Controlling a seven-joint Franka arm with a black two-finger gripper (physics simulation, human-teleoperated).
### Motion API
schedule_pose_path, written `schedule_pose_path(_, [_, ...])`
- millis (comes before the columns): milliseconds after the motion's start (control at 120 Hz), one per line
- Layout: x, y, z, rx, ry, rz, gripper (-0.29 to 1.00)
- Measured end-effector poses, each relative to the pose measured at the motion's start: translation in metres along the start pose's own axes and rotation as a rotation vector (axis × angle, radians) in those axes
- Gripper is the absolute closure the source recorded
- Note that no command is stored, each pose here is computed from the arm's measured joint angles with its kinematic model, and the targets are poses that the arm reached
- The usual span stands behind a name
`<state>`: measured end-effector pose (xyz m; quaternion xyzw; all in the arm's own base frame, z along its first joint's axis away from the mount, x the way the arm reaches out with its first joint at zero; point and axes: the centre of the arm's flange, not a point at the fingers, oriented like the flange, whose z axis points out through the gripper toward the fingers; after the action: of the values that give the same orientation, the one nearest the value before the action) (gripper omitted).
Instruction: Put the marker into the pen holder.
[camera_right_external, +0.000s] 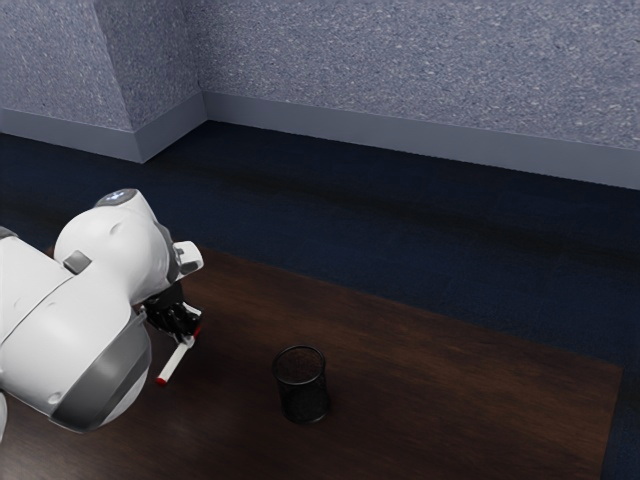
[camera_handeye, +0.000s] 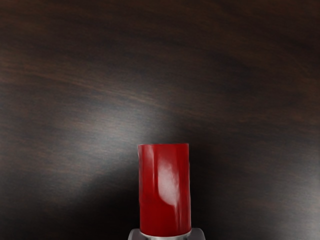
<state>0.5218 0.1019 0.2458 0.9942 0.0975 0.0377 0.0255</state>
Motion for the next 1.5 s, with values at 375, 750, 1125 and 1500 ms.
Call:
schedule_pose_path(375, [0.001, 0.009, 0.001, -0.006, -0.003, 0.002, 0.75])
schedule_pose_path(750, [0.018, 0.026, -0.058, 0.001, 0.085, 0.041, 0.79])
schedule_pose_path(1125, [-0.037, 0.23, -0.144, -0.07, 0.396, 0.323, 0.79])
schedule_pose_path(1500, [-0.119, 0.278, -0.15, -0.097, 0.797, 0.236, 0.79])
